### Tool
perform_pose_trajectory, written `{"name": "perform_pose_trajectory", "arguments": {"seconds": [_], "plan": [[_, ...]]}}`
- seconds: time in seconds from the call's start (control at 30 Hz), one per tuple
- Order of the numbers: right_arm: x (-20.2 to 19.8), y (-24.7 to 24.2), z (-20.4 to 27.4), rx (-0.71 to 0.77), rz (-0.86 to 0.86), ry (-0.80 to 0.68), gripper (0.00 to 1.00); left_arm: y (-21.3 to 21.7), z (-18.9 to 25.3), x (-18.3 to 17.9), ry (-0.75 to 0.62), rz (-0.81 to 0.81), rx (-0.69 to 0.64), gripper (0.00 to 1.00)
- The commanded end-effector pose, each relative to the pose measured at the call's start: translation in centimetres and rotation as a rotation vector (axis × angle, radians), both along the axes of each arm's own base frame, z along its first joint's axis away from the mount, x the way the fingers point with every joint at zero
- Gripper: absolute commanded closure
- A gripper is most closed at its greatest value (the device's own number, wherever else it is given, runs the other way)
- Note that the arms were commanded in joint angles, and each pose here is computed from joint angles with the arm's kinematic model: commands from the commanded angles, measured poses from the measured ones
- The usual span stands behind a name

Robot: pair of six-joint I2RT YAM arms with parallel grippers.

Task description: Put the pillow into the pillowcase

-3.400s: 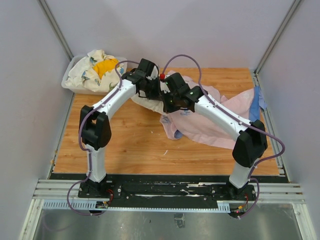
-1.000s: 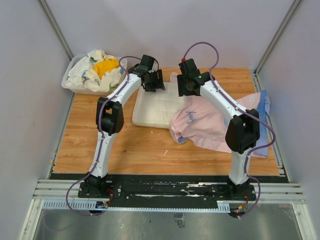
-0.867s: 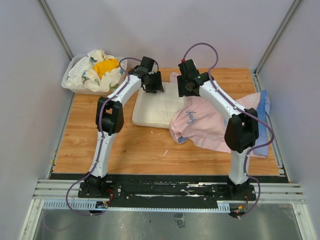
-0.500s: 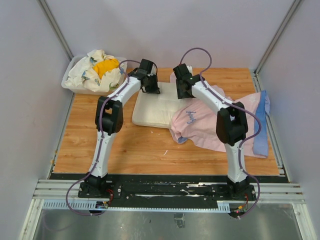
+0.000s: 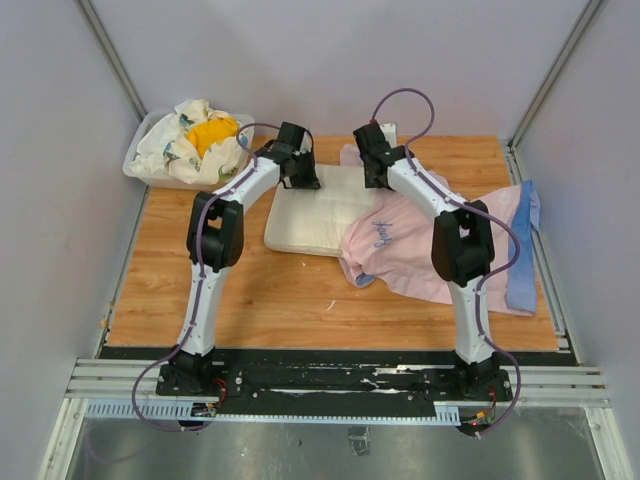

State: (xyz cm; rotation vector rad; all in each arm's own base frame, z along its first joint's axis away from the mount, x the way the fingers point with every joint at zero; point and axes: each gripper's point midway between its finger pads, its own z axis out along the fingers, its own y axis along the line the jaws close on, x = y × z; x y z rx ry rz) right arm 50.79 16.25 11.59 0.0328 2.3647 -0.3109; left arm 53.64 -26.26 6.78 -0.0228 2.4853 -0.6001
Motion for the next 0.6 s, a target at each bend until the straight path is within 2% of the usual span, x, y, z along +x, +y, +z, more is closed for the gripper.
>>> {"name": "perform_pose_trajectory", "arguments": {"seconds": [0.0,0.07,0.3,0.43,0.57], "plan": [[1.0,-1.1,-1.0,0.003,-0.029,0.013,0.46,0.6,-3.3,-3.1,0.125,-0.022,0.053,1.00],[1.1,-0.9,-1.9,0.000,-0.024,0.034,0.50,0.5,-2.7,-2.9,0.114,-0.025,0.048,1.00],[1.2,0.5,-3.2,0.054,0.025,0.066,0.98,0.5,-2.7,-3.0,0.121,-0.030,0.052,0.99],[0.9,2.9,-2.7,0.133,0.098,0.070,0.99,0.5,-2.8,-3.3,0.127,-0.032,0.047,1.00],[0.5,7.8,-1.1,0.291,0.262,0.035,0.99,0.4,-2.2,-3.4,0.121,-0.039,0.037,1.00]]}}
